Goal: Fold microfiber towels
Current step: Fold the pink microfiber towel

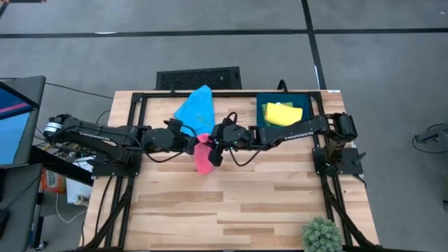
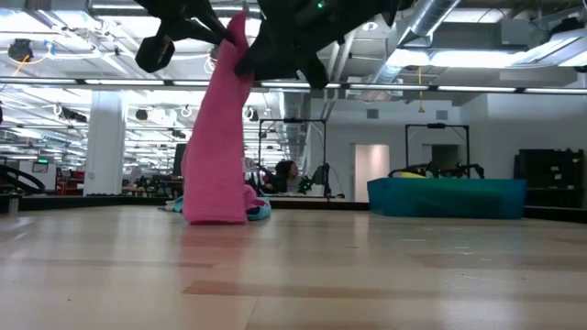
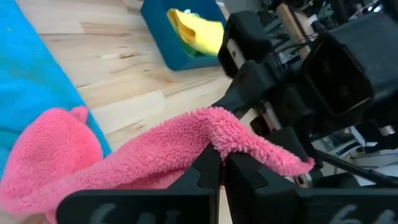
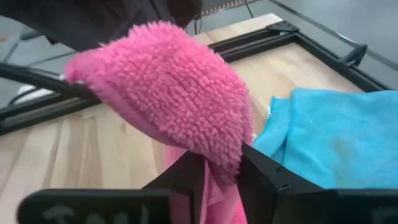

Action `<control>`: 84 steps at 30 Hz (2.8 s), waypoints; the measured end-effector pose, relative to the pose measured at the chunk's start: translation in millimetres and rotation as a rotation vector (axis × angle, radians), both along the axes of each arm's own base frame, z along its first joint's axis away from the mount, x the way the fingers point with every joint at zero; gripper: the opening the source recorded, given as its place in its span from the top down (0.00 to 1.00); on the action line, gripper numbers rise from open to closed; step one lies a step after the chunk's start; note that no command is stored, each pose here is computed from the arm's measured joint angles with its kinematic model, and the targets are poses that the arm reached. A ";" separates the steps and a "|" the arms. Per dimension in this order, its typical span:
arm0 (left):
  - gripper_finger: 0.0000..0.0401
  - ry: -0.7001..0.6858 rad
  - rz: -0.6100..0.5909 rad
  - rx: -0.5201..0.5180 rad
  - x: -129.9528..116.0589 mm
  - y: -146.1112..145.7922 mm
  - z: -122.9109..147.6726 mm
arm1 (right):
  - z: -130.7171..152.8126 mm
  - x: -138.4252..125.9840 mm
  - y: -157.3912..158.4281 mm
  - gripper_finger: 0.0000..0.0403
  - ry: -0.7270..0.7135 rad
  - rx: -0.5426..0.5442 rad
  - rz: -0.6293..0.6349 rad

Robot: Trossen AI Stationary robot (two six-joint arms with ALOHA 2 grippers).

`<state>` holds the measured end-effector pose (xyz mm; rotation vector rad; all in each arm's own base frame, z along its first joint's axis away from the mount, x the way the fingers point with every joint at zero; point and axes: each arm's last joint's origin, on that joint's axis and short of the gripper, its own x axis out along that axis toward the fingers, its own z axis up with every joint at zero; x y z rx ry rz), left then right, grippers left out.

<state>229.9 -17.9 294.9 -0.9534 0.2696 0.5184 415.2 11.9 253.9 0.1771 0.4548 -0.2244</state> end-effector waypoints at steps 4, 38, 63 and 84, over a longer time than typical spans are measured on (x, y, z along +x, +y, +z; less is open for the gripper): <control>1.00 0.015 -0.016 -0.007 -0.5 -0.5 -1.2 | -1.5 -0.9 3.2 0.77 0.022 -0.018 0.020; 1.00 0.397 -0.559 0.141 -18.7 -11.3 -25.8 | -13.9 -10.1 14.3 0.99 0.176 0.088 0.097; 0.57 0.237 -0.582 0.079 -9.5 -15.5 -15.8 | -15.2 -10.5 15.5 0.99 0.186 0.123 0.104; 0.54 0.457 -0.452 0.421 49.2 -39.4 -56.0 | -15.7 -9.5 -24.3 0.98 0.173 0.228 0.009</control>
